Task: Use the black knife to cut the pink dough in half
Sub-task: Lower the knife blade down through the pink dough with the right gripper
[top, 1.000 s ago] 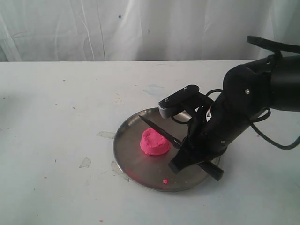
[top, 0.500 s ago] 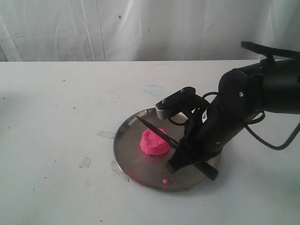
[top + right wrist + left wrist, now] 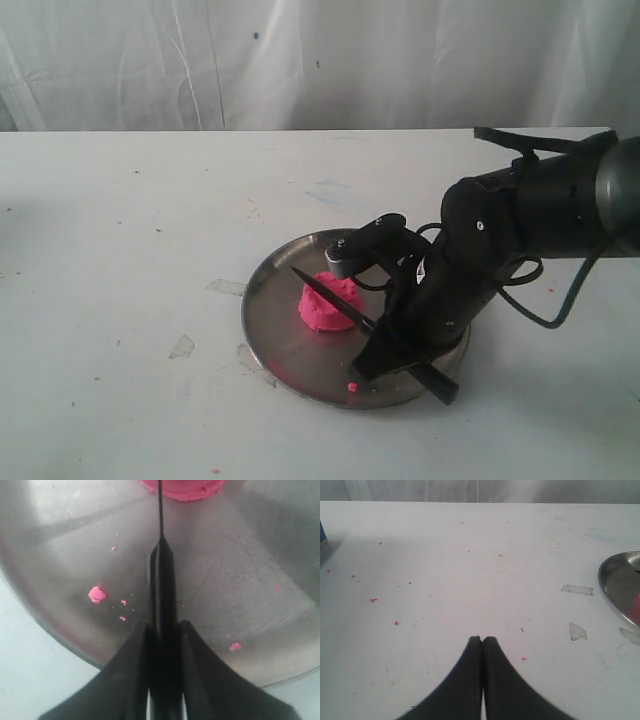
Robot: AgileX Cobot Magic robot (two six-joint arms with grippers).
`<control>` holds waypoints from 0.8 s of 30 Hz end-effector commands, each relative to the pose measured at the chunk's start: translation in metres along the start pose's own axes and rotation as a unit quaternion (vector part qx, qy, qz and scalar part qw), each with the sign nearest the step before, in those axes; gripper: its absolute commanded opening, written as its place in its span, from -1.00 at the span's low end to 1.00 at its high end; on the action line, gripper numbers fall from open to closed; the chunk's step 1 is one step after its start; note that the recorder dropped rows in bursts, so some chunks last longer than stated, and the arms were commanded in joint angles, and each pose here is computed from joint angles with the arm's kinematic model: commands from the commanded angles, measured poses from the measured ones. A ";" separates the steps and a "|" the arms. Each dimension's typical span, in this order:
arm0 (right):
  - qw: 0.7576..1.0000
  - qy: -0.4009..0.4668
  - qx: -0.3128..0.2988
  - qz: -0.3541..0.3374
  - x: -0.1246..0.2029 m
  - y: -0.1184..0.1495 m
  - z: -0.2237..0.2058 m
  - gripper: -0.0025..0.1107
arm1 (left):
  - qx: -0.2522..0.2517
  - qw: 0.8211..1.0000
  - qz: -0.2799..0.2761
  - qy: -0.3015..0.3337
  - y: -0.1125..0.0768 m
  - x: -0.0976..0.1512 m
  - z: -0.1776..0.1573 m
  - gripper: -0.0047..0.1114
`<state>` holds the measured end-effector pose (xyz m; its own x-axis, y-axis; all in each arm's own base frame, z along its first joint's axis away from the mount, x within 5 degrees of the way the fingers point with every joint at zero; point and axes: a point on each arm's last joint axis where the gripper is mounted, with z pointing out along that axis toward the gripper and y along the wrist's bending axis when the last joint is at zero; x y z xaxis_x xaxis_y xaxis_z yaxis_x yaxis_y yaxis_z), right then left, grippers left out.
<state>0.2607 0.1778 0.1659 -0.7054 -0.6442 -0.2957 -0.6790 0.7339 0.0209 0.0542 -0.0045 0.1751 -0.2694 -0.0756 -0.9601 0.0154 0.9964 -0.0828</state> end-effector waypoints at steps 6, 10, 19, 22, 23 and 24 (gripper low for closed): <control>0.998 -0.054 0.013 -0.011 -0.008 0.000 -0.021 -0.96 | 0.001 1.000 -0.006 0.001 0.000 0.001 0.000 -0.92; 0.998 -0.049 0.019 -0.020 -0.008 -0.002 -0.018 -0.96 | 0.001 1.000 -0.006 0.001 0.000 0.001 0.000 -0.92; 0.999 -0.031 0.018 -0.018 -0.008 -0.003 0.000 -0.96 | 0.001 1.000 -0.006 0.001 0.000 0.001 0.000 -0.92; 0.999 -0.025 0.017 -0.016 -0.007 -0.003 0.005 -0.96 | 0.001 1.000 -0.006 0.001 0.000 0.001 0.000 -0.92; 0.999 -0.024 0.017 -0.017 -0.007 -0.003 0.006 -0.96 | 0.001 1.000 -0.006 0.001 0.000 0.001 0.000 -0.92; 0.999 -0.022 0.017 -0.016 -0.007 -0.003 0.007 -0.96 | 0.001 1.000 -0.006 0.001 0.000 0.001 0.000 -0.92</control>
<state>0.2672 0.1799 0.1619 -0.6832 -0.6532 -0.3266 -0.6883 0.7253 -0.0107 0.0542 -0.0045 0.1751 -0.2694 -0.0756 -0.9601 0.0154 0.9964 -0.0828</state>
